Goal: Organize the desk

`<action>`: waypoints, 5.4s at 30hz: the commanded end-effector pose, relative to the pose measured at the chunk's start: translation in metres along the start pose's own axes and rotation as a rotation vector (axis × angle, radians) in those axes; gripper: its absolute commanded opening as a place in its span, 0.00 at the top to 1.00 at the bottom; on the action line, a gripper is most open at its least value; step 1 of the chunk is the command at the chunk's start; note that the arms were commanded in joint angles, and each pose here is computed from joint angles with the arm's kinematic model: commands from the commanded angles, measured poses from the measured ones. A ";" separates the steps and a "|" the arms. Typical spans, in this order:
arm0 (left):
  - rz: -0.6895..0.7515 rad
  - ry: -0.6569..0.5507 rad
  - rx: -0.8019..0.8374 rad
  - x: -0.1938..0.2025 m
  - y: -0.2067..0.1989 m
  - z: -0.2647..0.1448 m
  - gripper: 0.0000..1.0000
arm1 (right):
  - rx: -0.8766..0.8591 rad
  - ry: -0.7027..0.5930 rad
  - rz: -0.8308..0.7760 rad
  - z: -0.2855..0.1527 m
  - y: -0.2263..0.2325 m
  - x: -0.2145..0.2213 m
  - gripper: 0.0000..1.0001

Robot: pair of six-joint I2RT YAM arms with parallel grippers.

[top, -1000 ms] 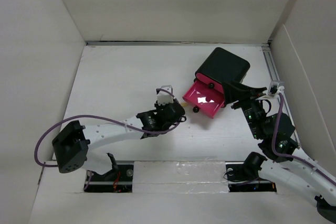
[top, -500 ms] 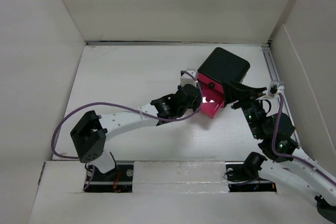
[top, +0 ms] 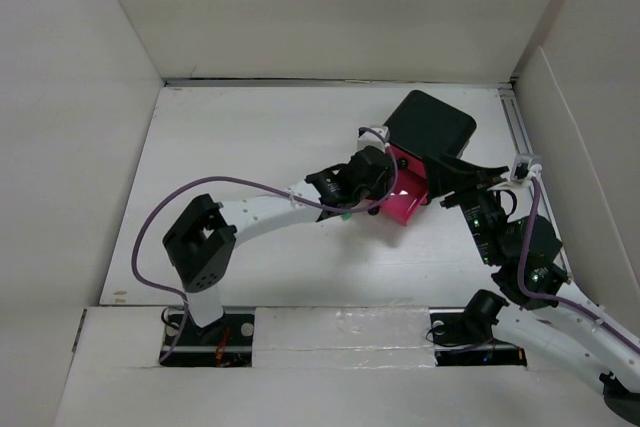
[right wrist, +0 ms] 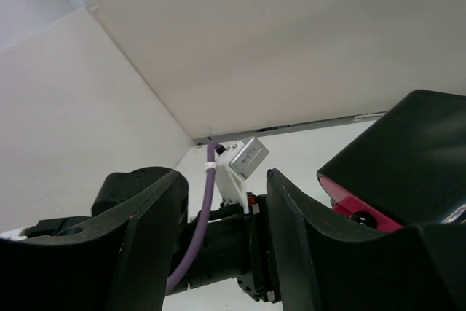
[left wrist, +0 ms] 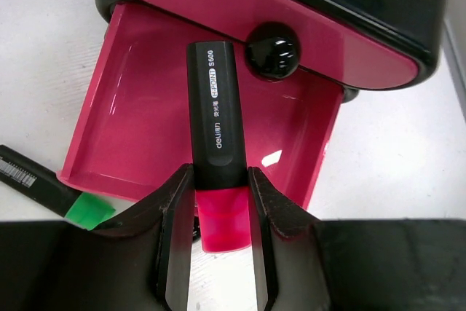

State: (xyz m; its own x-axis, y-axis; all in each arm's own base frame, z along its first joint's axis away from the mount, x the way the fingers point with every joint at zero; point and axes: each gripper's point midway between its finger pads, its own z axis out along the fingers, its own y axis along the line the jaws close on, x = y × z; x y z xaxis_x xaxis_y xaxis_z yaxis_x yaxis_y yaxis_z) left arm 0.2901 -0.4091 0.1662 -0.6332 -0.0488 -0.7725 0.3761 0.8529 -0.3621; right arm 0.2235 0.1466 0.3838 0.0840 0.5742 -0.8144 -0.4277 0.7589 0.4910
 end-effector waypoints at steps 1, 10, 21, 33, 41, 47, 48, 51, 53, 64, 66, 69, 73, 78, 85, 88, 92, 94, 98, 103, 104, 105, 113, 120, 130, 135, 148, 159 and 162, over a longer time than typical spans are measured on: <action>0.003 0.014 0.015 -0.008 -0.007 0.002 0.96 | 0.006 -0.042 0.013 0.000 0.000 -0.013 0.44; 0.024 0.079 -0.033 0.009 0.010 0.014 0.96 | -0.003 -0.037 0.011 0.001 0.002 -0.012 0.44; 0.026 -0.021 -0.056 -0.024 0.005 0.026 0.63 | -0.007 -0.030 0.011 0.001 0.003 -0.011 0.44; -0.066 -0.212 -0.128 -0.032 0.046 -0.038 0.71 | -0.001 -0.027 0.008 0.003 0.002 -0.008 0.44; -0.155 -0.162 -0.359 0.031 0.112 -0.051 0.72 | 0.001 -0.020 0.006 0.005 0.002 -0.005 0.44; -0.140 -0.079 -0.449 0.066 0.127 -0.026 0.51 | -0.009 -0.013 0.005 0.006 0.004 -0.003 0.44; -0.138 -0.077 -0.454 0.068 0.127 -0.021 0.51 | -0.010 -0.013 0.005 0.006 0.005 -0.003 0.44; -0.153 -0.083 -0.434 0.071 0.123 -0.012 0.51 | -0.019 -0.013 0.006 0.005 0.006 -0.004 0.44; -0.155 -0.089 -0.430 0.070 0.121 -0.008 0.51 | -0.009 -0.018 0.007 0.004 0.004 -0.005 0.44; -0.152 -0.070 -0.420 0.077 0.119 0.020 0.52 | -0.019 -0.017 0.010 0.003 0.006 -0.006 0.44; -0.145 -0.058 -0.431 0.082 0.123 0.020 0.53 | -0.018 -0.019 0.009 0.003 0.006 -0.007 0.44; -0.145 -0.044 -0.449 0.089 0.132 0.020 0.54 | -0.018 -0.020 0.010 0.003 0.005 -0.007 0.44; -0.145 -0.034 -0.493 0.096 0.150 0.017 0.54 | -0.018 -0.019 0.009 0.003 0.006 -0.007 0.44; -0.128 -0.019 -0.535 0.105 0.165 0.003 0.58 | -0.020 -0.019 0.011 0.003 0.006 -0.007 0.44; -0.093 -0.025 -0.518 0.098 0.160 0.004 0.58 | -0.025 -0.012 0.007 0.004 0.007 -0.005 0.44; -0.078 -0.031 -0.521 0.093 0.158 0.007 0.58 | -0.025 -0.016 0.010 0.003 0.007 -0.007 0.44; -0.053 -0.025 -0.521 0.092 0.156 0.013 0.56 | -0.030 -0.024 0.014 0.001 0.007 -0.011 0.44; -0.045 -0.016 -0.524 0.092 0.160 0.016 0.54 | -0.032 -0.026 0.015 0.000 0.008 -0.011 0.44; -0.008 -0.012 -0.512 0.093 0.159 0.020 0.50 | -0.033 -0.023 0.015 0.001 0.008 -0.011 0.44; 0.020 -0.006 -0.492 0.094 0.157 0.024 0.52 | -0.032 -0.021 0.014 0.001 0.008 -0.010 0.44; 0.022 -0.007 -0.490 0.094 0.157 0.026 0.56 | -0.033 -0.023 0.014 0.001 0.008 -0.011 0.44; 0.019 -0.008 -0.487 0.094 0.156 0.027 0.60 | -0.030 -0.021 0.014 0.002 0.008 -0.010 0.44; 0.016 0.007 -0.481 0.099 0.157 0.025 0.90 | -0.028 -0.016 0.010 0.003 0.008 -0.008 0.44; -0.039 -0.032 -0.489 0.086 0.163 0.000 0.98 | -0.027 -0.017 0.010 0.003 0.007 -0.008 0.44; -0.118 -0.221 -0.475 0.020 0.148 -0.071 0.98 | -0.024 -0.009 0.008 0.005 0.007 -0.004 0.44; -0.120 -0.203 -0.295 0.004 0.109 -0.078 0.96 | -0.030 -0.011 0.009 0.004 0.008 -0.006 0.44; -0.041 -0.089 0.060 -0.003 0.023 -0.053 0.95 | -0.029 -0.006 0.006 0.005 0.008 -0.003 0.44; 0.047 0.044 0.062 0.010 0.006 -0.025 0.94 | -0.029 -0.009 0.009 0.005 0.008 -0.004 0.44; 0.062 0.071 0.041 0.010 0.005 -0.017 0.94 | -0.029 -0.009 0.008 0.005 0.008 -0.004 0.44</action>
State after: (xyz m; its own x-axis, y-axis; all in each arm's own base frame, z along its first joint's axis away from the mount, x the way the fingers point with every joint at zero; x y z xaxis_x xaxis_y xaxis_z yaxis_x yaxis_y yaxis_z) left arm 0.2727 -0.3882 0.1496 -0.6646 0.0167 -0.7470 0.4122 0.8420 -0.3479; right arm 0.2259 0.1539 0.3789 0.0656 0.5589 -0.8266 -0.4362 0.7611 0.4800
